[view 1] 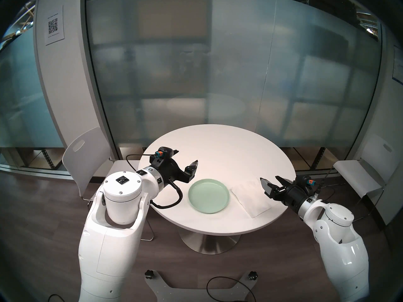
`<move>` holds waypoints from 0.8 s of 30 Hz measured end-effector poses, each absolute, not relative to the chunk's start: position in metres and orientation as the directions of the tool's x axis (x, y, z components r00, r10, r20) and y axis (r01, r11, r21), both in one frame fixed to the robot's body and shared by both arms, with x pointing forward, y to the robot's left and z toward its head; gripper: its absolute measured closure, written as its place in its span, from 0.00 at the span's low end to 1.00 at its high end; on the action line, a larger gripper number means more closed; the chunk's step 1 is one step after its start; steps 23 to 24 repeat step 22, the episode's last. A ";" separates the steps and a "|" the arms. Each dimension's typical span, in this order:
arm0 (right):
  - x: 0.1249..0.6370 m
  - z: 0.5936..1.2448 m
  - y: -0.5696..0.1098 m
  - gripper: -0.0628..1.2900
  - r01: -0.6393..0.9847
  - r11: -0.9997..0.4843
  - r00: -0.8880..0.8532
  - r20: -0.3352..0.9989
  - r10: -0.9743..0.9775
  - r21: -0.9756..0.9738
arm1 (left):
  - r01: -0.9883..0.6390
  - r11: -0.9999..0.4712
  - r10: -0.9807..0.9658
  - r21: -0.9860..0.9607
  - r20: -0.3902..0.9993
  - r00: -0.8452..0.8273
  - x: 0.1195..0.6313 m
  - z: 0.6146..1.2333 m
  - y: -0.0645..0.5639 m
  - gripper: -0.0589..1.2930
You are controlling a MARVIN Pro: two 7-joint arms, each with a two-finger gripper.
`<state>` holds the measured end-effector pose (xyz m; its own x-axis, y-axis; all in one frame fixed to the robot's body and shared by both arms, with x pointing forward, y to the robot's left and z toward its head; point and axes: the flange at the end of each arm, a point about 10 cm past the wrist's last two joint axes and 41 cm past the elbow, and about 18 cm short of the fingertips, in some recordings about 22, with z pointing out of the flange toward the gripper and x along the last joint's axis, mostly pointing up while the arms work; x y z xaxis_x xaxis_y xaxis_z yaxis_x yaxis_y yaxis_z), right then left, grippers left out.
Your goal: Fold the napkin in half twice and place it beside the plate
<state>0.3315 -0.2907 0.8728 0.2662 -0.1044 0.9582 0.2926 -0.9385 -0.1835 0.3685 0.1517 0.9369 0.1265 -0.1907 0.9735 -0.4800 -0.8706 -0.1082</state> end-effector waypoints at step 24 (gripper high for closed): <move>0.332 0.873 -0.291 0.07 0.293 -0.939 0.264 0.959 -0.103 -0.181 | -0.478 -0.872 -0.189 -0.107 0.974 0.126 0.369 0.937 0.152 0.03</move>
